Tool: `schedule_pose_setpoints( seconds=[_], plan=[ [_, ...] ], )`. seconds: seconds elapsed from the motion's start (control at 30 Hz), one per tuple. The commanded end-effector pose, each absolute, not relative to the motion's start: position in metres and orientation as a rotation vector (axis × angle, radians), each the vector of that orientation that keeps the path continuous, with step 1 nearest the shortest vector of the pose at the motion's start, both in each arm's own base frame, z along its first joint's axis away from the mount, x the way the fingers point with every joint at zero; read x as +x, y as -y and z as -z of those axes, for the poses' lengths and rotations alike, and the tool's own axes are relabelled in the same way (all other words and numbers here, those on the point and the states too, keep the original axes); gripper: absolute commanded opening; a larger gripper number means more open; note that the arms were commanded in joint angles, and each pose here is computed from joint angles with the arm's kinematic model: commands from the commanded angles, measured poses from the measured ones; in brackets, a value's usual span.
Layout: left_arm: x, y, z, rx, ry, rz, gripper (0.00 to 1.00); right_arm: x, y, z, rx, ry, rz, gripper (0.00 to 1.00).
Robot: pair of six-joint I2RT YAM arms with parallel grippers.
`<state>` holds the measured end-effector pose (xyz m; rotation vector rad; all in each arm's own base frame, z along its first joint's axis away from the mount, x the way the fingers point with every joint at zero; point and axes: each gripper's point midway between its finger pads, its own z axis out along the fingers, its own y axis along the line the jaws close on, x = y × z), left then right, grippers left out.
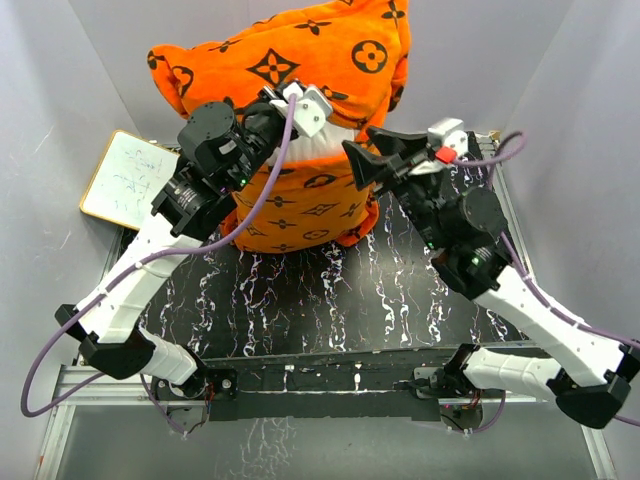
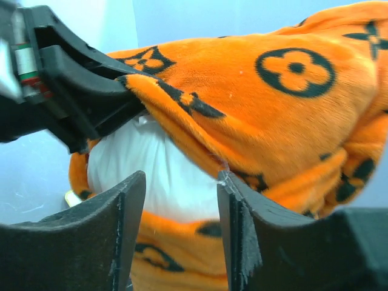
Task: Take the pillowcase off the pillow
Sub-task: Remove the pillow from the pillowcase.
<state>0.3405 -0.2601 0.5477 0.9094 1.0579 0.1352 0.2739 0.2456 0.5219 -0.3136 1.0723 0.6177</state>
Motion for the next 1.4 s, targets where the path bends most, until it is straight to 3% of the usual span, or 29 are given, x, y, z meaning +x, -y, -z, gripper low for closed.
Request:
schedule_pose_setpoints(
  seconds=[0.0, 0.4, 0.9, 0.97, 1.13, 1.17, 1.37],
  plan=[
    [0.338, 0.218, -0.601, 0.650, -1.040, -0.165, 0.00, 0.251, -0.226, -0.532, -0.239, -0.993, -0.619, 0.57],
    [0.342, 0.237, -0.551, 0.779, -1.223, -0.071, 0.00, 0.260, -0.295, -0.537, -0.436, -1.033, -0.596, 0.66],
    [0.309, 0.235, -0.579, 0.783, -1.196, 0.087, 0.00, 0.328, -0.350, -0.495, -0.429, -1.171, -0.473, 0.81],
    [0.304, 0.234, -0.586, 0.777, -1.185, 0.105, 0.00, 0.339, -0.352, -0.490, -0.410, -1.186, -0.450, 0.75],
    [0.291, 0.227, -0.606, 0.756, -1.144, 0.136, 0.00, 0.368, -0.338, -0.479, -0.292, -1.214, -0.373, 0.14],
    [0.288, 0.224, -0.610, 0.748, -1.130, 0.136, 0.00, 0.370, -0.337, -0.477, -0.286, -1.216, -0.360, 0.09],
    [0.278, 0.212, -0.640, 0.714, -1.013, 0.085, 0.00, 0.379, -0.329, -0.430, -0.279, -1.312, -0.302, 0.08]
  ],
)
